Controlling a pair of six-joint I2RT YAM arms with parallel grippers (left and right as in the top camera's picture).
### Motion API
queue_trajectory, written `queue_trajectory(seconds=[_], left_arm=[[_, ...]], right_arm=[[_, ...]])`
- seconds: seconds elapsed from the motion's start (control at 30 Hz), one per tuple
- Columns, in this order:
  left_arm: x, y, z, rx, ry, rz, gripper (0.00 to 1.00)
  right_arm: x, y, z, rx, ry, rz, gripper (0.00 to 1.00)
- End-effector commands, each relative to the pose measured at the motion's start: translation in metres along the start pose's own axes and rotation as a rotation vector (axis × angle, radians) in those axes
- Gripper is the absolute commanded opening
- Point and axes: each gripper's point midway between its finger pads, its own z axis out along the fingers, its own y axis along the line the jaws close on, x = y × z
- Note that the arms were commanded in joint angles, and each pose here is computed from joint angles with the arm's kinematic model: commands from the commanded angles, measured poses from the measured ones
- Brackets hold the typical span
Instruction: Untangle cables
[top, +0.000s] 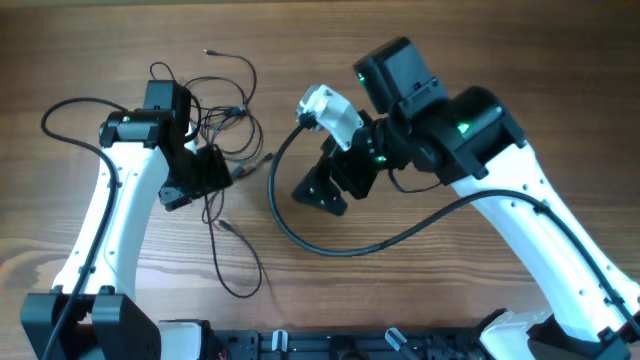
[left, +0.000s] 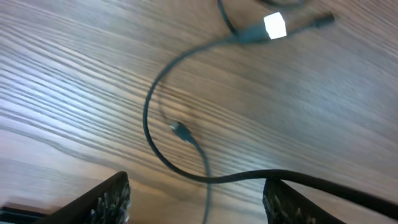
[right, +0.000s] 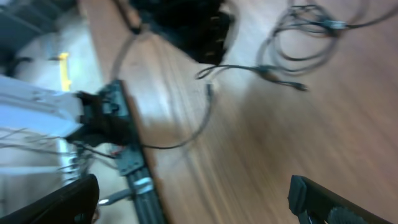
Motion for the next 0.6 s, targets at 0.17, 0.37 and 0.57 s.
queue_trajectory(seconds=[0.17, 0.37, 0.57], left_arm=[[-0.044, 0.062, -0.019, -0.362, -0.269, -0.167, 0.67], [-0.053, 0.073, -0.025, -0.404, -0.334, -0.245, 0.67], [-0.058, 0.071, -0.025, -0.393, -0.353, -0.249, 0.71]], right_arm=[[0.002, 0.033, 0.025, -0.133, 0.061, 0.175, 1.0], [0.007, 0.015, 0.047, -0.053, 0.108, 0.221, 1.0], [0.003, 0.002, 0.087, -0.052, 0.133, 0.199, 1.0]])
